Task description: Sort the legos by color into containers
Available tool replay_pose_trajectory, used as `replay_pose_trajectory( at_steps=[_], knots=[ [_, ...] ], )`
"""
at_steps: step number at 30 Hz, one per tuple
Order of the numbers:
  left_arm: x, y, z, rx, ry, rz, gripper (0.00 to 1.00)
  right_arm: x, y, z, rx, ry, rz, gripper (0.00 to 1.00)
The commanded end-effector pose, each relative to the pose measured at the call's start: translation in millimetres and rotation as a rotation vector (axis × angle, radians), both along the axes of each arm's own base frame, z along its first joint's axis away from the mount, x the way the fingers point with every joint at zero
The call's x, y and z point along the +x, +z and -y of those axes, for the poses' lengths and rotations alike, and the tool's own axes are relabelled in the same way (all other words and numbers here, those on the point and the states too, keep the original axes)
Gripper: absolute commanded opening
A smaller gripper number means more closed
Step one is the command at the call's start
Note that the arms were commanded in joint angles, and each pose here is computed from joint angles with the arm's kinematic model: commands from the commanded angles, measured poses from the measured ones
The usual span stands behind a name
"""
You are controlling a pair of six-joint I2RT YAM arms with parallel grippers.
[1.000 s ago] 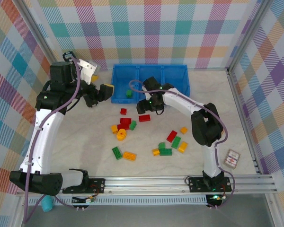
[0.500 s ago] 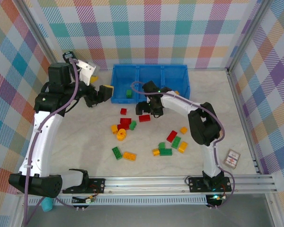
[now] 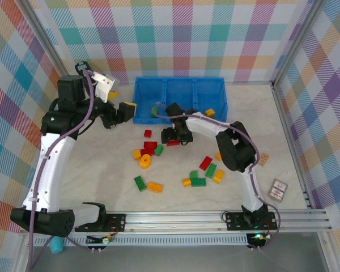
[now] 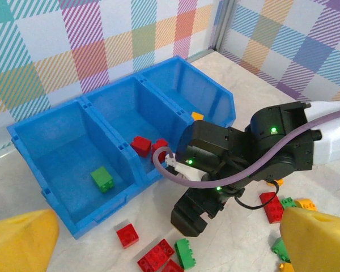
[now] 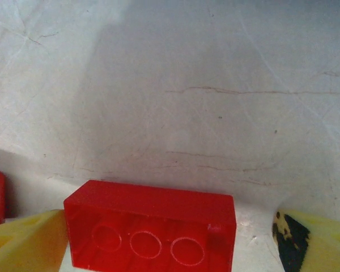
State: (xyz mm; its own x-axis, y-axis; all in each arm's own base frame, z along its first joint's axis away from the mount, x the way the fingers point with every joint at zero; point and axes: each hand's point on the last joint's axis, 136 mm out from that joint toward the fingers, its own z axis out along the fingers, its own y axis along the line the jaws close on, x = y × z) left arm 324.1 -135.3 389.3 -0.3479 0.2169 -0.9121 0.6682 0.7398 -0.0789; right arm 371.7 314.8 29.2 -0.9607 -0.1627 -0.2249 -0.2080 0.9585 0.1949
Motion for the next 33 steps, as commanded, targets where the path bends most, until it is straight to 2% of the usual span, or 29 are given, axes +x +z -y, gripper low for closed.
replay_pose_trajectory(
  at_steps=[1,8,12,18,24,33],
  knots=[
    [-8.3,17.1,0.1,-0.019,-0.013,0.044,1.0,0.0,-16.0,-2.2,-0.042,0.032,-0.007,0.89],
    [-8.4,17.4,-0.3,-0.018,-0.011,0.045,1.0,-0.7,-23.5,2.0,-0.092,0.037,-0.014,0.78],
    [-8.5,17.9,-1.2,-0.017,-0.008,0.048,1.0,-1.3,-18.7,8.8,-0.118,0.044,0.0,0.65],
    [-9.3,18.8,-2.6,-0.012,-0.001,0.055,1.0,4.9,27.2,26.0,-0.172,0.086,0.058,0.6],
    [-8.7,18.2,-2.4,-0.012,-0.001,0.054,1.0,42.1,91.3,41.8,-0.187,0.094,0.257,0.58],
    [-6.0,15.7,-3.1,-0.006,0.004,0.047,1.0,130.4,124.3,34.4,-0.262,0.188,0.534,0.57]
  ],
)
